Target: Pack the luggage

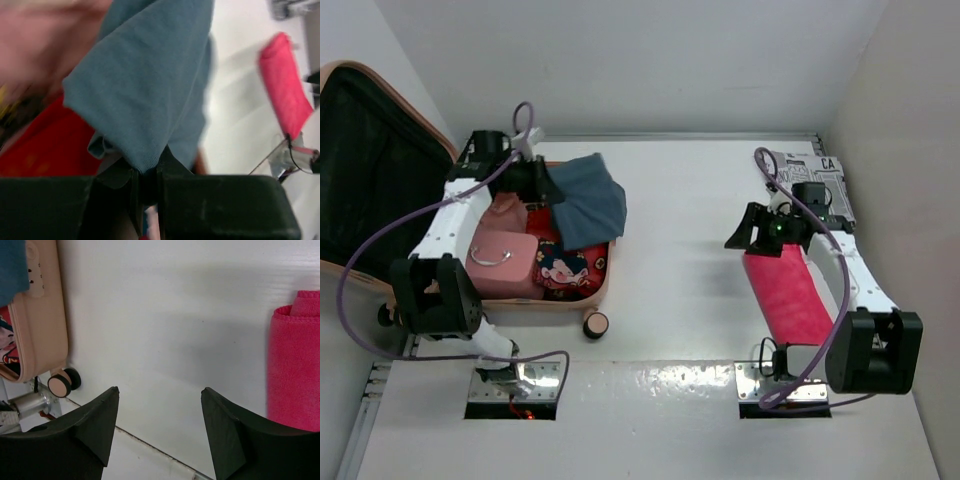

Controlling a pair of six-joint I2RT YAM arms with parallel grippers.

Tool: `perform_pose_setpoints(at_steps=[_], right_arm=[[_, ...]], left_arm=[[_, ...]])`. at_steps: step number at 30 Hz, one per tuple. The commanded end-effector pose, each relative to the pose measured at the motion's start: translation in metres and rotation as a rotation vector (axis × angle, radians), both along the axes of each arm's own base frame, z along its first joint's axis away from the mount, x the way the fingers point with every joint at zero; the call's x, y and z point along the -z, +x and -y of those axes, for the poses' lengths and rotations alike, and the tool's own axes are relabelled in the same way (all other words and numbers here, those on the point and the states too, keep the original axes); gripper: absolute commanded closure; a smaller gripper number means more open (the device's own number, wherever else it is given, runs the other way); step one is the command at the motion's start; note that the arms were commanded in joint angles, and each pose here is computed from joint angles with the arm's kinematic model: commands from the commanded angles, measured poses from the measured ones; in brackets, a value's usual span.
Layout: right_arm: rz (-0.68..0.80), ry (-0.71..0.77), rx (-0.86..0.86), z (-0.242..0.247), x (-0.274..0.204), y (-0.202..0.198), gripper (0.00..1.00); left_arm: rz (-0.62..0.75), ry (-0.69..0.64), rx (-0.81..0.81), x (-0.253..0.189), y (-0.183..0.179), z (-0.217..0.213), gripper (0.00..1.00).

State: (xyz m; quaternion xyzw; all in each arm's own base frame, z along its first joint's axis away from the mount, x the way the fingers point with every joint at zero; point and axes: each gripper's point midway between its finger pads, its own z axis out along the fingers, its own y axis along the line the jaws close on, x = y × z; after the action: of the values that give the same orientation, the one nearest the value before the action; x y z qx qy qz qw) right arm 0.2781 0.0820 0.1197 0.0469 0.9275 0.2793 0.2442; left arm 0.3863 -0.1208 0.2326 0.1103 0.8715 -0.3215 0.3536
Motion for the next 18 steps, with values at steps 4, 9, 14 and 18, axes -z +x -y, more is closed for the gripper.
perform_pose_setpoints(at_steps=[4, 9, 14, 18], right_arm=[[0.073, -0.007, -0.040, -0.008, -0.014, 0.018, 0.34], [0.086, -0.011, -0.065, -0.014, -0.018, 0.021, 0.35], [0.088, -0.006, -0.067, -0.015, -0.018, 0.023, 0.35], [0.089, 0.003, -0.110, -0.025, -0.016, 0.018, 0.35]], left_arm=[[-0.023, 0.206, -0.248, 0.038, 0.006, -0.109, 1.00], [-0.098, 0.431, -0.391, 0.068, 0.020, -0.184, 1.00], [-0.042, 0.668, -0.483, 0.067, 0.028, -0.239, 1.00], [-0.033, 0.859, -0.387, 0.065, 0.041, -0.270, 1.00]])
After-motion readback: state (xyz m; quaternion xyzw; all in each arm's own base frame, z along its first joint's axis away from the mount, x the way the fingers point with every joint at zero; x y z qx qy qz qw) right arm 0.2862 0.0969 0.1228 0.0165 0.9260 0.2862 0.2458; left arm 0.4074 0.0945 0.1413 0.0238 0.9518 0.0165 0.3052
